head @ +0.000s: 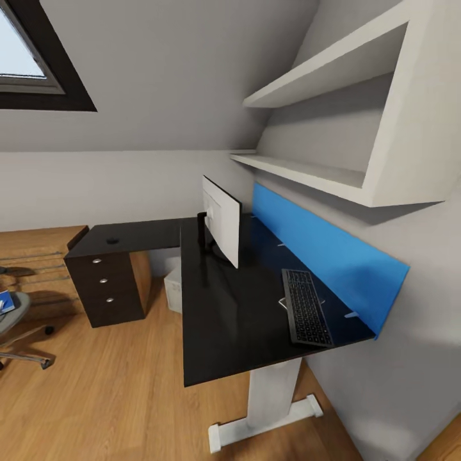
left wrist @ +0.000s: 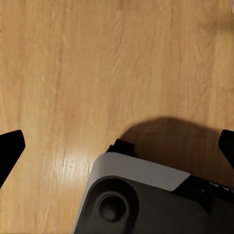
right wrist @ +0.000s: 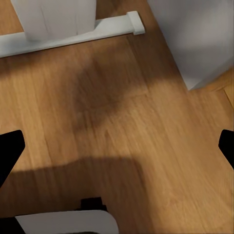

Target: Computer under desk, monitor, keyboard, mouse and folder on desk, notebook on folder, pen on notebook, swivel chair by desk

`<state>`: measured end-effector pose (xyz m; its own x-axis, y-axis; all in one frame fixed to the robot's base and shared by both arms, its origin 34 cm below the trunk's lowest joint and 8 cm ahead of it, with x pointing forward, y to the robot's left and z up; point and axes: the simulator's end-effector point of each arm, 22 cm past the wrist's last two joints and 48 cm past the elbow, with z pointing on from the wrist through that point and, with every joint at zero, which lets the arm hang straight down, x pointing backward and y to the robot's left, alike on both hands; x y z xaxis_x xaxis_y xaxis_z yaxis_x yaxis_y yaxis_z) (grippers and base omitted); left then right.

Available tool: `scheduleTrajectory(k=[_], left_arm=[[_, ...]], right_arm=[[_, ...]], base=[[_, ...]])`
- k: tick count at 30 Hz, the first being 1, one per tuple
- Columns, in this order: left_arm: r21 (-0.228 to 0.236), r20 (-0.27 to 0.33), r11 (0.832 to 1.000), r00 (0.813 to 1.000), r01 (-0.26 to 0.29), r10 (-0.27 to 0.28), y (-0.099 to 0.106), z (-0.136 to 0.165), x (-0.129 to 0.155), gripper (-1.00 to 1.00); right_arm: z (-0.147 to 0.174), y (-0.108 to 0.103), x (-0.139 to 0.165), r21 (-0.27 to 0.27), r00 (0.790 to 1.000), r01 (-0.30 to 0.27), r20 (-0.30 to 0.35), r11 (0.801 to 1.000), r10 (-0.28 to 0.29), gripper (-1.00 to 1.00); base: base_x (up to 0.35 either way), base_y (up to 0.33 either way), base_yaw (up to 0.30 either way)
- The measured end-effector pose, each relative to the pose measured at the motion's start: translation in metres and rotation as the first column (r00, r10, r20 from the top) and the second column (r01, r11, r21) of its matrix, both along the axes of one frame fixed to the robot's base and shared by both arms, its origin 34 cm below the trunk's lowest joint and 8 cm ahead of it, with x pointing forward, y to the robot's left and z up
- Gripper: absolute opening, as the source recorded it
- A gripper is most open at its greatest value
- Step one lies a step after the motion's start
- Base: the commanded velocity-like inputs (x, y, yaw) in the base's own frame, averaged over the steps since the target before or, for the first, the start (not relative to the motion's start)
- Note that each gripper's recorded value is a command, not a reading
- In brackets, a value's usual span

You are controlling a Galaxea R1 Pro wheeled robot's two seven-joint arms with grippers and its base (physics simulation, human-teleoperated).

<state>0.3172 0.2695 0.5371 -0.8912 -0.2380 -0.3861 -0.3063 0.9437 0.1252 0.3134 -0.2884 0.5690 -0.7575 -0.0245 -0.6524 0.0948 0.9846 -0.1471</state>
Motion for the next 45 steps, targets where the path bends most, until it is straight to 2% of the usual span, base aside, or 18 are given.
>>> scheduleTrajectory(k=[26,39,45], left_arm=[[0.004,-0.005,1.0,1.0,-0.013,0.013,0.002,0.034,-0.006,1.0],[0.004,-0.006,1.0,1.0,-0.008,0.008,0.001,0.048,-0.009,1.0],[0.004,-0.006,1.0,1.0,-0.006,0.006,0.0,0.055,-0.01,1.0]], right_arm=[[0.034,-0.001,-0.004,-0.002,1.0,0.001,-0.001,1.0,-0.001,1.0],[0.049,0.0,-0.007,-0.001,1.0,0.001,-0.001,1.0,-0.001,1.0],[0.055,0.0,-0.009,-0.001,1.0,0.0,-0.001,1.0,0.0,1.0]], base=[[-0.004,-0.005,0.0],[-0.183,-0.232,0.004],[-0.213,-0.286,0.164]])
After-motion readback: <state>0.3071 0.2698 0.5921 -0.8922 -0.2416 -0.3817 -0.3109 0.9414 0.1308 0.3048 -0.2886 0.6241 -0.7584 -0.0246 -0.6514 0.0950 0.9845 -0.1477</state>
